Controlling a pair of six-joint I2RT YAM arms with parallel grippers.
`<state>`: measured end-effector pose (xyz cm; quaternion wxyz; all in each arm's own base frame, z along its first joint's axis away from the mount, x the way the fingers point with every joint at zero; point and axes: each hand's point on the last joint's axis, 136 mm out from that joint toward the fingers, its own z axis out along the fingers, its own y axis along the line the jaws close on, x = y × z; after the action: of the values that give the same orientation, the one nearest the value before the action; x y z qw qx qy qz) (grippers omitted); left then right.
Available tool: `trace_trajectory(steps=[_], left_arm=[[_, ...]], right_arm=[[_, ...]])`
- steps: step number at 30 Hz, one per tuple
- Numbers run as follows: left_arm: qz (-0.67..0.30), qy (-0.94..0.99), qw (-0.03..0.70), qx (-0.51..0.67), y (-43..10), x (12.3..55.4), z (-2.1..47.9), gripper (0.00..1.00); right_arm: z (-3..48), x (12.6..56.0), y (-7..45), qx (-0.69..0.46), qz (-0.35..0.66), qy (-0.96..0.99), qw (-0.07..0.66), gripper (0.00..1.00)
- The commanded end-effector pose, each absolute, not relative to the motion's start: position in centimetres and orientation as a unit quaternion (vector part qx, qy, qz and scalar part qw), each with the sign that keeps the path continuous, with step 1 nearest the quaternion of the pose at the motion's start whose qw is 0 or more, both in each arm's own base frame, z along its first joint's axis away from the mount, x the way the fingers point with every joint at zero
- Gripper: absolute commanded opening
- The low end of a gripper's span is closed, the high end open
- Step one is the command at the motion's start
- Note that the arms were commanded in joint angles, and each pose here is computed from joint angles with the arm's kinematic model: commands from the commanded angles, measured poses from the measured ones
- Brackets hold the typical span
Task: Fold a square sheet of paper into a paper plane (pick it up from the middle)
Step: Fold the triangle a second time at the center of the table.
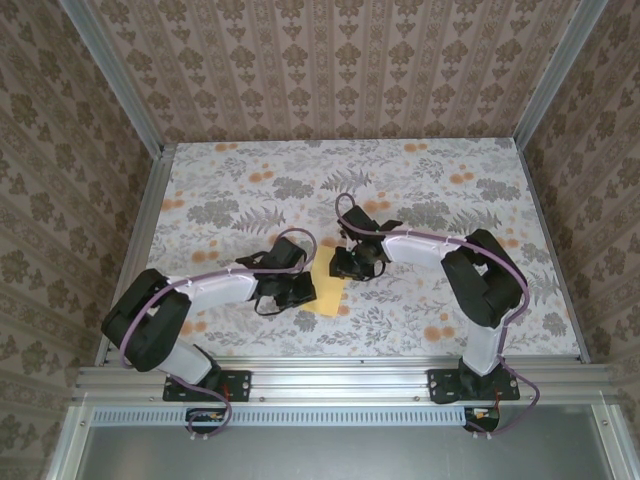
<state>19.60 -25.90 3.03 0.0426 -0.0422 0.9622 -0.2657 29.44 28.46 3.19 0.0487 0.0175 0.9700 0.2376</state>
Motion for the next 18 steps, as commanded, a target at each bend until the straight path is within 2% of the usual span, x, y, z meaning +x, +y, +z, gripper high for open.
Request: trace_trajectory(steps=[1,9,18], left_arm=[[-0.255,0.965,0.046,-0.026,-26.0,19.6,3.2,0.1],[-0.321,0.945,0.057,-0.014,-27.9,19.8,5.4,0.31],[-0.366,0.928,0.07,-0.015,-29.2,20.3,7.1,0.36]], right_arm=[[2.1,29.0,28.8,0.022,0.243,0.969,0.031,0.28],[-0.2,28.6,28.3,0.038,0.223,0.974,0.011,0.28],[-1.3,28.0,27.8,0.048,0.214,0.976,0.0,0.27]])
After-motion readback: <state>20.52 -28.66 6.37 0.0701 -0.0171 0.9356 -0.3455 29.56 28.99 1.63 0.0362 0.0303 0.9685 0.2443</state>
